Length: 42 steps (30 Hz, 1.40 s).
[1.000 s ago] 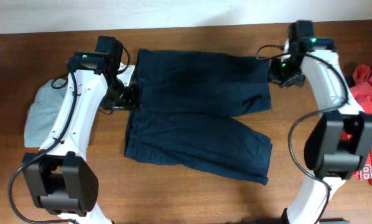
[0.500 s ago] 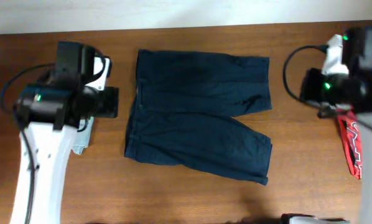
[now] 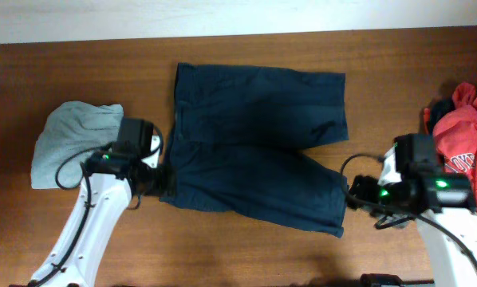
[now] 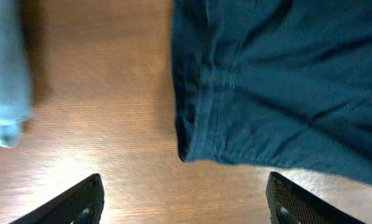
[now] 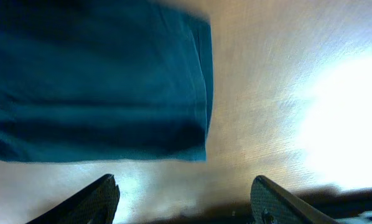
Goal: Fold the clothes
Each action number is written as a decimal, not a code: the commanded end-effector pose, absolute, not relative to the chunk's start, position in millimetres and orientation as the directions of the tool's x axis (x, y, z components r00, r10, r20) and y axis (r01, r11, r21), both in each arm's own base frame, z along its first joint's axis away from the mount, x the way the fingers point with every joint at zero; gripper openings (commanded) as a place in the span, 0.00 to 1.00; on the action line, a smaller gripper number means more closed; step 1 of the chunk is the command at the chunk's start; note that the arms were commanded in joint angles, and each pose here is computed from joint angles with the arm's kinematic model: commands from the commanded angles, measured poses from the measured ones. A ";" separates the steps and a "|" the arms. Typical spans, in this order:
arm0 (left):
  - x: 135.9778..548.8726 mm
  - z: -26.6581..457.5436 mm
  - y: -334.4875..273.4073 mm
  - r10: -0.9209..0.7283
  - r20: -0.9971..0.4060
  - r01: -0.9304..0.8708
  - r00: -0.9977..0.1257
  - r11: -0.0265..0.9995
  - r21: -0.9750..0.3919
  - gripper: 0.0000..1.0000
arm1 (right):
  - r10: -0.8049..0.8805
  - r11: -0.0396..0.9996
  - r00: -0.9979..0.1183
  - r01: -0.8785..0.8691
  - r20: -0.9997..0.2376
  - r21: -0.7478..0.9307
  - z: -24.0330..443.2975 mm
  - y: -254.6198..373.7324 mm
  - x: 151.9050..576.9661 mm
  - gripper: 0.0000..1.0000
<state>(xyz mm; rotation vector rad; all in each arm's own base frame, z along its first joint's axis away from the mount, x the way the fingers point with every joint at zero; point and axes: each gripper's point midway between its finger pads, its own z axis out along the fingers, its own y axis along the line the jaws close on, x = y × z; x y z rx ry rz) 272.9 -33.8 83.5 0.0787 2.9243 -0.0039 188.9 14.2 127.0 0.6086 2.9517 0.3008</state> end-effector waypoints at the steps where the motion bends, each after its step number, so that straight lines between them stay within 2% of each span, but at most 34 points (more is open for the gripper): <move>1: 258.3 56.8 -48.6 0.007 -0.187 0.026 -0.982 0.995 -0.099 0.83 | 0.397 0.875 -0.915 0.399 0.067 0.273 92.1 32.3 174.5 0.73; 3: 253.5 43.5 -48.0 -0.043 -0.181 -0.023 -0.983 0.994 -0.109 0.84 | 0.372 0.873 -0.922 0.387 0.106 0.297 80.0 39.0 169.2 0.73; 12: 249.9 1.4 -56.8 -0.113 -0.098 -0.097 -0.989 0.983 -0.158 0.84 | 0.361 0.873 -0.927 0.375 0.103 0.311 76.7 41.0 170.0 0.73; 14: 252.4 -8.3 -61.0 -0.131 -0.078 -0.115 -0.988 0.977 -0.178 0.81 | 0.361 0.873 -0.927 0.375 0.104 0.311 76.8 41.1 169.8 0.73; 18: 254.9 -20.8 -62.3 -0.136 -0.060 -0.124 -0.989 0.976 -0.180 0.59 | 0.361 0.872 -0.926 0.376 0.108 0.314 77.0 41.9 169.2 0.72; 20: 257.5 -20.6 -62.7 -0.136 -0.069 -0.122 -0.988 0.976 -0.182 0.38 | 0.360 0.871 -0.926 0.376 0.110 0.316 77.2 42.4 168.9 0.72; 21: 258.4 -19.8 -62.8 -0.136 -0.071 -0.121 -0.988 0.976 -0.183 0.30 | 0.360 0.871 -0.926 0.376 0.110 0.316 77.2 42.4 168.9 0.72; 22: 258.3 -18.2 -62.8 -0.136 -0.065 -0.122 -0.989 0.976 -0.181 0.11 | 0.360 0.870 -0.926 0.377 0.113 0.318 77.3 42.8 168.4 0.72; 23: 256.2 -16.2 -62.5 -0.136 -0.049 -0.125 -0.990 0.976 -0.177 0.03 | 0.359 0.865 -0.926 0.378 0.120 0.329 78.2 45.1 167.8 0.71; 24: 253.6 -14.5 -62.3 -0.135 -0.033 -0.127 -0.990 0.977 -0.173 0.01 | 0.356 0.856 -0.925 0.380 0.133 0.352 79.9 49.6 166.9 0.70; 30: 248.5 -10.8 -61.6 -0.135 0.000 -0.133 -0.991 0.977 -0.164 0.01 | 0.367 0.836 -0.915 0.404 0.171 0.372 81.2 55.5 162.0 0.70; 36: 247.1 -10.8 -61.9 -0.134 0.005 -0.133 -0.991 0.977 -0.165 0.01 | 0.479 0.778 -0.839 0.542 0.259 0.317 48.4 55.6 145.4 0.69; 42: 244.2 -10.9 -61.5 -0.105 0.012 -0.106 -0.994 0.981 -0.163 0.00 | 0.503 0.765 -0.834 0.551 0.226 0.333 20.5 54.4 159.2 0.69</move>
